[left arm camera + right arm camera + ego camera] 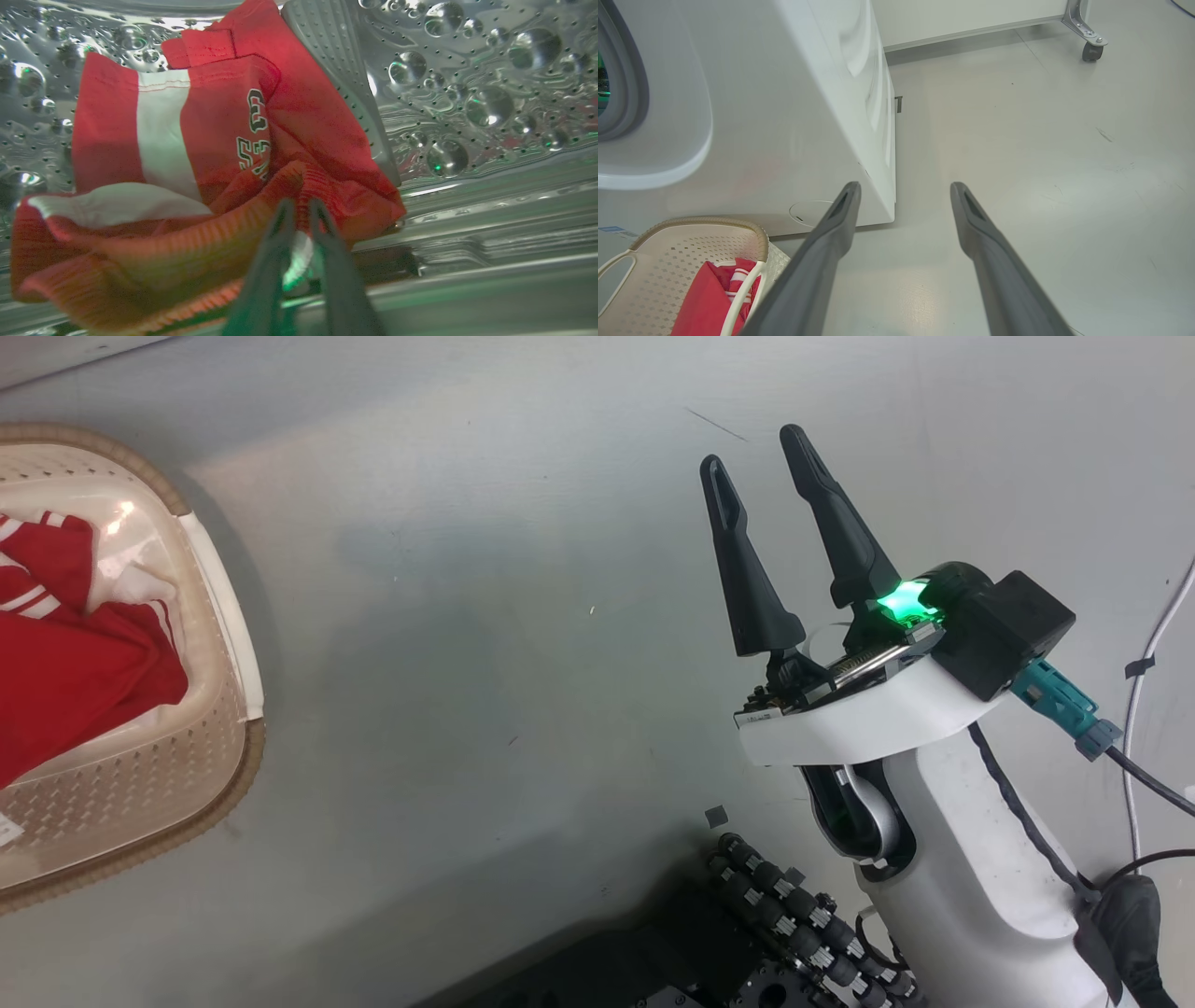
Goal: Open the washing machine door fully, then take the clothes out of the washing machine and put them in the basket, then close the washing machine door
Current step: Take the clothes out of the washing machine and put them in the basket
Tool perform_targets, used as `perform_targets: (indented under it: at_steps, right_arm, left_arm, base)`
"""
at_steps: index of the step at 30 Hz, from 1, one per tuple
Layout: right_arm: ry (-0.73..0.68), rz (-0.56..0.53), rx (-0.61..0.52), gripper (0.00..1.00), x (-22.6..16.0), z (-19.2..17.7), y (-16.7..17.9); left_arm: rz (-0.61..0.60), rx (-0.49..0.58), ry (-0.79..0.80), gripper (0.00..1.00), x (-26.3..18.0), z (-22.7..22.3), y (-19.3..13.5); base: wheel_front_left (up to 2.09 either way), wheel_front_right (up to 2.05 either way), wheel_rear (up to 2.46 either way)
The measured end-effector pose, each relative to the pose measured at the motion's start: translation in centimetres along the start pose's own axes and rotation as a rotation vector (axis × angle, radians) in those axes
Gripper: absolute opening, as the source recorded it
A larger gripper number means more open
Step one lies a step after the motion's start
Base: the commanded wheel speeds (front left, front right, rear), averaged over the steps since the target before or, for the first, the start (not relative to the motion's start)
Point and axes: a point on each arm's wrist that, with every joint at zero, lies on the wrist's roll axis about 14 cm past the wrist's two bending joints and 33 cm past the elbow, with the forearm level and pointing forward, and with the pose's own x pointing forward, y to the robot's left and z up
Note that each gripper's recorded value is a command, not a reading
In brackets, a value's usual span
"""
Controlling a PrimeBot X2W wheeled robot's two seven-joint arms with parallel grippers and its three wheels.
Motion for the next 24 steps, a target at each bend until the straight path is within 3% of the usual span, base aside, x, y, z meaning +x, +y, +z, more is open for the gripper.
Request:
perform_targets:
  at_steps: [7,24]
  right_arm:
    - [-0.005,0.000,0.005,1.00,0.2,0.1,-0.1]
    - [-0.033,0.007,-0.011,1.00,0.8,1.0,-0.1]
  left_arm:
    - [0.027,0.075,-0.020,0.00,-0.1,0.3,0.3]
    - [0.012,0.104,-0.195,0.00,-2.0,3.6,-0.4]
  base:
    - [0.00,0.00,0.00]
    - [0.00,0.00,0.00]
